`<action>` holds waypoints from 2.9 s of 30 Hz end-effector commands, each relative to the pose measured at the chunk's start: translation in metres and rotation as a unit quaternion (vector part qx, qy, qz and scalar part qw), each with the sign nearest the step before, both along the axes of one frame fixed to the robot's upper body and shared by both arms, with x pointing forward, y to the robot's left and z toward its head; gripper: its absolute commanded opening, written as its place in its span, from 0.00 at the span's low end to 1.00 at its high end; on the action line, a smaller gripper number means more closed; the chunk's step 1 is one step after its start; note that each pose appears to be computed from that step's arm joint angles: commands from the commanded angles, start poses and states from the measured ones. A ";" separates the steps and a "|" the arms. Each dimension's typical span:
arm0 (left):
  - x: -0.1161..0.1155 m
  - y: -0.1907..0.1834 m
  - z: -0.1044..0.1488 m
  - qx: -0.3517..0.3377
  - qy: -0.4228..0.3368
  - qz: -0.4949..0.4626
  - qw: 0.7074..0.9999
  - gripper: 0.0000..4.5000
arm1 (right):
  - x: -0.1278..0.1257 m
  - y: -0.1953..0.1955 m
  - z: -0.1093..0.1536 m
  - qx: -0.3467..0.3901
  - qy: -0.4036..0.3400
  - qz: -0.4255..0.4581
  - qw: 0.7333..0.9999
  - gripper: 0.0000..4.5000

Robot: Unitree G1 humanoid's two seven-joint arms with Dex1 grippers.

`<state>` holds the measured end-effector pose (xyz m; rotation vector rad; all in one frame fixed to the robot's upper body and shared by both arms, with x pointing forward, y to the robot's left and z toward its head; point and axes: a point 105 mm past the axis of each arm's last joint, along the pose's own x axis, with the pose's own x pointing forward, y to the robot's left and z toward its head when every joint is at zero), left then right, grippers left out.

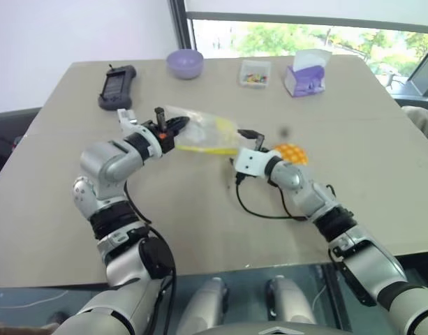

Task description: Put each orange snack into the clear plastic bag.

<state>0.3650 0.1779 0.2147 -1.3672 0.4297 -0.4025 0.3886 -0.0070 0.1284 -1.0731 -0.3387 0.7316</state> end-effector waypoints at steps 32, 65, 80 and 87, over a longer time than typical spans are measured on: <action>-0.013 0.008 -0.009 0.168 -0.058 -0.027 0.984 0.00 | 0.035 -0.017 0.027 0.012 -0.030 -0.043 0.999 0.02; -0.055 -0.033 -0.038 0.753 -0.430 -0.140 0.477 0.57 | 0.040 -0.027 0.053 -0.033 0.041 -0.030 0.998 0.00; -0.051 -0.050 -0.049 0.773 -0.438 -0.129 0.440 0.57 | 0.034 -0.024 0.053 -0.035 0.051 -0.023 0.998 0.00; -0.053 -0.050 -0.046 0.777 -0.441 -0.132 0.430 0.57 | 0.035 -0.025 0.051 -0.034 0.054 -0.030 0.998 0.00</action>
